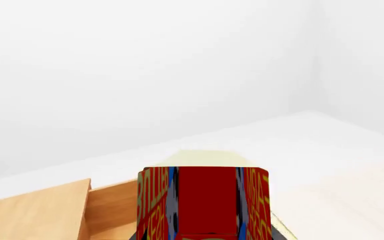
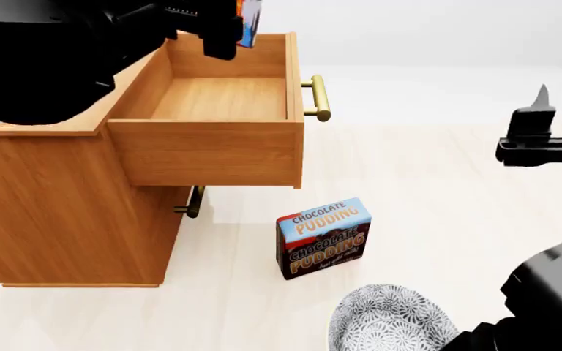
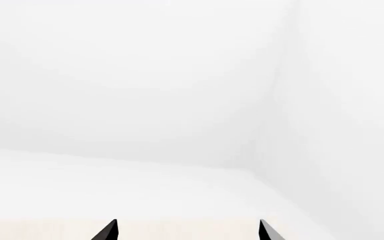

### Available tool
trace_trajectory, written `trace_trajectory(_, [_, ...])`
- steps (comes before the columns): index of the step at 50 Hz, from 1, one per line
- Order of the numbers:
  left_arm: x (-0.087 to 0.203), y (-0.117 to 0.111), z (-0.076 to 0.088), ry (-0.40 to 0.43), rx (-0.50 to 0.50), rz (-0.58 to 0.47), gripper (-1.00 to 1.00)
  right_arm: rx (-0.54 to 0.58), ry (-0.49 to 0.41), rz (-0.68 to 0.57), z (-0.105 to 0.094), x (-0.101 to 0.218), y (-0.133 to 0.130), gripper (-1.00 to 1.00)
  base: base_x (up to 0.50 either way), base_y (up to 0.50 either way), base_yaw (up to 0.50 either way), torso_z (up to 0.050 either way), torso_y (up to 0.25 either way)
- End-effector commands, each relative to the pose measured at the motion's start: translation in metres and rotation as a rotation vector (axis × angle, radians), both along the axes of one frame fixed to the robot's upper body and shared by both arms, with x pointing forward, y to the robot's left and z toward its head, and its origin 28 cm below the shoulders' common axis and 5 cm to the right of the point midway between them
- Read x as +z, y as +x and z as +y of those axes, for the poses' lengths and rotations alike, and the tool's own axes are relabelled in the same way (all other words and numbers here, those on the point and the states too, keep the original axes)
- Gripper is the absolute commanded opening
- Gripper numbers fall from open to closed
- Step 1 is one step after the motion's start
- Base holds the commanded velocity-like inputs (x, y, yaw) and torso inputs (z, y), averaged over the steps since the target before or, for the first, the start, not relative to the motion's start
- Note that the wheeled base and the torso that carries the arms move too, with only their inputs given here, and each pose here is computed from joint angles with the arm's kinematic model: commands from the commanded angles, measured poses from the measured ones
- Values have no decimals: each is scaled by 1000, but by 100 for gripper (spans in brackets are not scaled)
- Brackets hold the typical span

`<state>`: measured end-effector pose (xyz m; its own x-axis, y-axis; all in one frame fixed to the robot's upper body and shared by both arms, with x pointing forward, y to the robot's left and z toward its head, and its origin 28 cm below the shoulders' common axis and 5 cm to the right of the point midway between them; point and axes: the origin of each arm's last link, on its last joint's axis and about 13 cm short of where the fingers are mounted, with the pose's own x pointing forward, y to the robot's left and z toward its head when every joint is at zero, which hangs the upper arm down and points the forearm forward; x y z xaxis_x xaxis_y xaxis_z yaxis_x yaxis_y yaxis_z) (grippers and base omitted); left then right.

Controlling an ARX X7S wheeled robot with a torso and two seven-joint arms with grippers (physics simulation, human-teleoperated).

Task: Put the butter at the front in the top drawer of the cabinet and close it.

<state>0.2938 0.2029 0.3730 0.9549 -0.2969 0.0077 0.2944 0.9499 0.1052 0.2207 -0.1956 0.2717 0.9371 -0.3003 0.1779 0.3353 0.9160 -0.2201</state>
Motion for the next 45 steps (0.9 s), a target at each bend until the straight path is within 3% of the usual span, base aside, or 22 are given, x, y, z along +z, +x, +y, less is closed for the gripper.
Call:
trace_trajectory(1, [14,7,2,10,70,-62,-100,24,68,3,1,3,1,100,0,0,0,0,0])
trace_trajectory(45, [1,74,-7,53,129,74,-100,6,86,14,-5,-5,-1,100,0,0,0,0,1])
